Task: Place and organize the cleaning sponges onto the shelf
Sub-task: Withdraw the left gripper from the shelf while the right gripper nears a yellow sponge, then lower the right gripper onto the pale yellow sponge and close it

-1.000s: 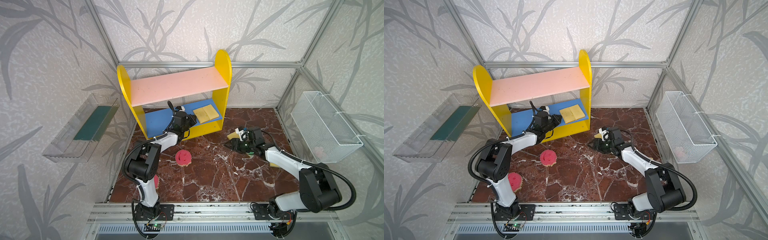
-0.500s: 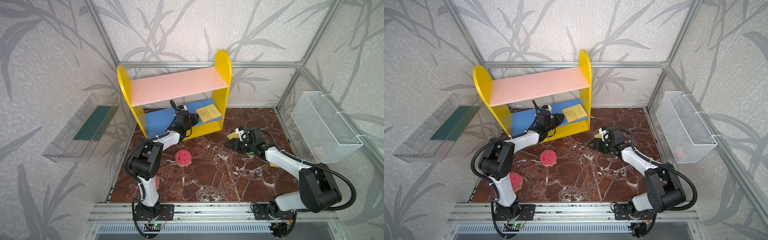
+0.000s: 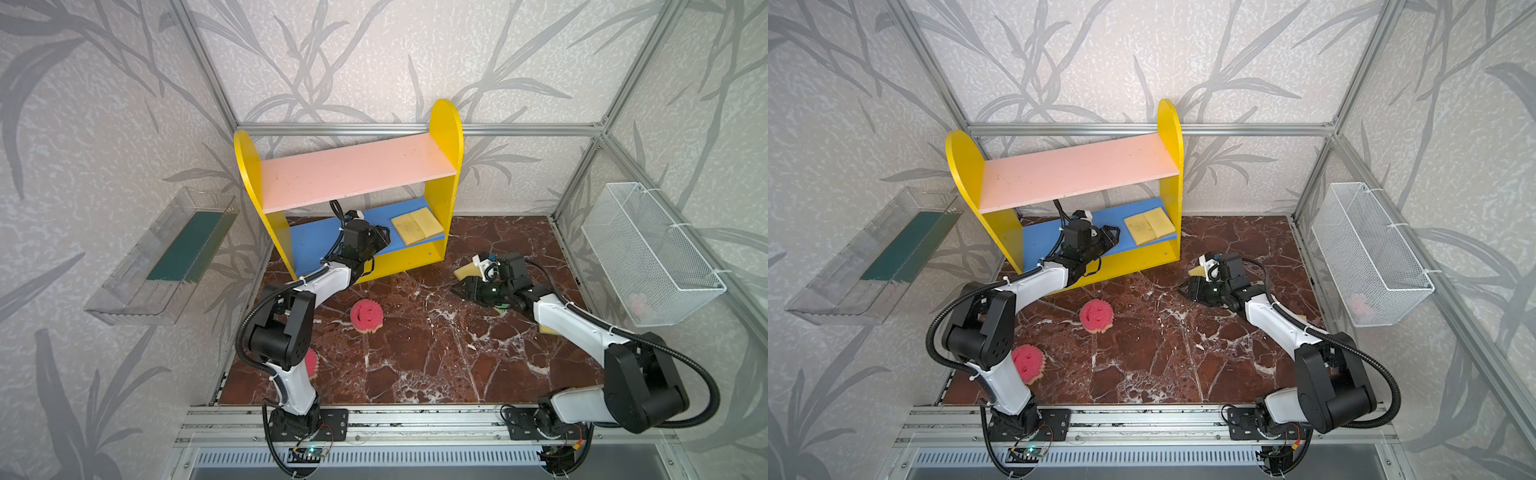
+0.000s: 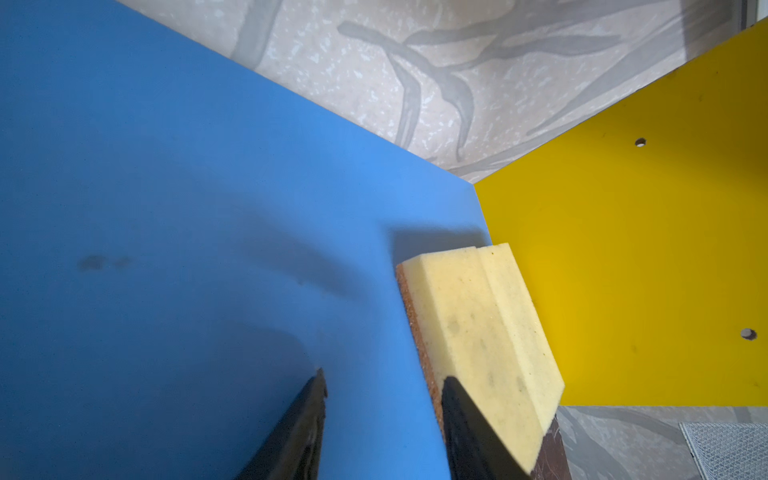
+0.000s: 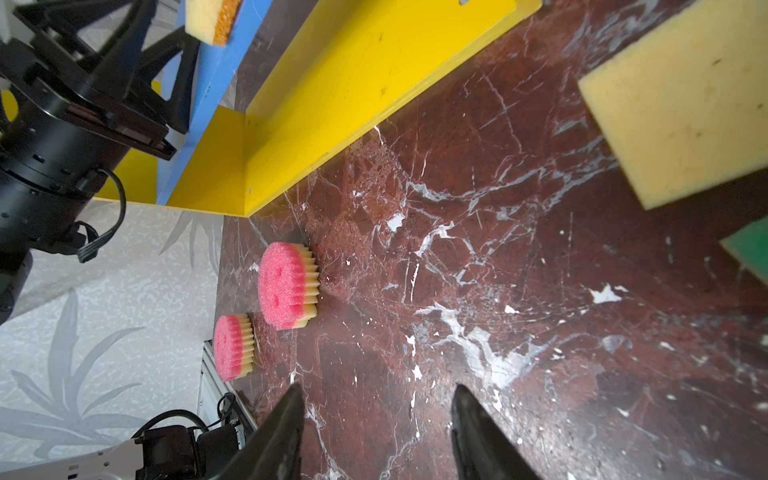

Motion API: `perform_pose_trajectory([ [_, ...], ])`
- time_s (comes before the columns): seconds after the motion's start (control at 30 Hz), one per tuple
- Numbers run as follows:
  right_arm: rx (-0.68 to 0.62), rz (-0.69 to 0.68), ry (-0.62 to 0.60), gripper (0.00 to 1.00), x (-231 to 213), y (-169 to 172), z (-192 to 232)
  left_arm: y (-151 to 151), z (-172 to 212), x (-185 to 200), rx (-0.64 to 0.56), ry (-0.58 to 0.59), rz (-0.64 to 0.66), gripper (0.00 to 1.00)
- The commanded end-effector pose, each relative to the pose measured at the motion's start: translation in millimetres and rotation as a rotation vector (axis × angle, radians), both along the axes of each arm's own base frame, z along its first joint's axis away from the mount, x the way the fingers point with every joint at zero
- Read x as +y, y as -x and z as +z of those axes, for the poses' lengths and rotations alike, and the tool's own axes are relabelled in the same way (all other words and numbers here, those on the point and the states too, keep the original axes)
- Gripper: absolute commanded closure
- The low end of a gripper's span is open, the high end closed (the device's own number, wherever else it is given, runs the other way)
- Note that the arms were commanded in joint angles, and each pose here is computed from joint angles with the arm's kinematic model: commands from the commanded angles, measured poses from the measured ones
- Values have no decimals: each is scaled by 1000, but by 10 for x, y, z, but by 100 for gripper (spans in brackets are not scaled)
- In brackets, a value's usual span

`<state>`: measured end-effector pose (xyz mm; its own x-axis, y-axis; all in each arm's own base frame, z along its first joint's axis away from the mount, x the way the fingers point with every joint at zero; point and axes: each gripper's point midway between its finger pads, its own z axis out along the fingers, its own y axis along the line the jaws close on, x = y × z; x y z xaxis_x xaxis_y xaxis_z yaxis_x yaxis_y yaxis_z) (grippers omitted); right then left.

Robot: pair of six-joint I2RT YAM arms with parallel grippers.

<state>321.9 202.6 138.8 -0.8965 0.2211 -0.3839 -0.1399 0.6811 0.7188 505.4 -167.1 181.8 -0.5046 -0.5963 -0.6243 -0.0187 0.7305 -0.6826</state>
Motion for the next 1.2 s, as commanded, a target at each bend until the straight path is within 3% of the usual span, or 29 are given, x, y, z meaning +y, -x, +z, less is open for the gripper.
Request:
perform_pose_trajectory([
  [0.0,-38,-50,15,44,-82,-75,129,146,30,69,2,-41,0,51],
  [0.43,36,-330,68,45,-853,-472,-100,786,152,-132,-35,-64,-103,47],
  [0.6,116,-338,66,43,-1079,-706,-270,1146,99,-338,-30,-81,-173,45],
  [0.87,124,-322,86,38,-1119,-1152,-620,1628,-179,-521,14,-124,-270,36],
  [1.17,137,-362,149,34,-1341,-1470,-811,1880,-356,-589,45,-166,-314,16],
])
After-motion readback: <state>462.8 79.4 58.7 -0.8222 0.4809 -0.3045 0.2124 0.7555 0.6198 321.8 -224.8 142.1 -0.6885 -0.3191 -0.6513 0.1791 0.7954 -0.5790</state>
